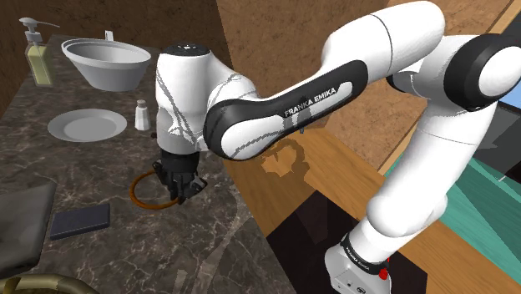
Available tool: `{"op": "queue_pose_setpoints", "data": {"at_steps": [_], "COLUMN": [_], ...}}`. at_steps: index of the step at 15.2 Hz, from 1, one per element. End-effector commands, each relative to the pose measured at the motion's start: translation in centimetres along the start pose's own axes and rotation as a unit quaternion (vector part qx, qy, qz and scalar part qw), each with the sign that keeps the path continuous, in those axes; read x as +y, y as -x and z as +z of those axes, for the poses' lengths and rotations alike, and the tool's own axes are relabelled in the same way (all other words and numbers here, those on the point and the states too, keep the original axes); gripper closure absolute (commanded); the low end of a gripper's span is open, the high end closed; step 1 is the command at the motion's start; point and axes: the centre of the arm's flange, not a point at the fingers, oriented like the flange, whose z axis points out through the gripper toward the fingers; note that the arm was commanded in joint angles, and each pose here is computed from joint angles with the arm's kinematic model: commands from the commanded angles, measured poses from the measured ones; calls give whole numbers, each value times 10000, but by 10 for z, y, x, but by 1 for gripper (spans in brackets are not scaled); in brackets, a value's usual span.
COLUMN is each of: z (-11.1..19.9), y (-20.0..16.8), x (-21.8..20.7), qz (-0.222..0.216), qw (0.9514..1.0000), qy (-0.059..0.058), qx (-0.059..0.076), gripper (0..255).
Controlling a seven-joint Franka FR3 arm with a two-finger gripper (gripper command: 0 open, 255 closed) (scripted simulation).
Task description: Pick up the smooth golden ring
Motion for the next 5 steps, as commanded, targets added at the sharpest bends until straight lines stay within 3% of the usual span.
{"op": "queue_pose_setpoints", "data": {"at_steps": [1,5], "z": [-12,-23], "y": [0,0], "x": [0,0], "qz": [-1,-1], "qw": [10000,10000], "qy": [2,2], "qx": [-2,-2], "gripper": [255,255]}}
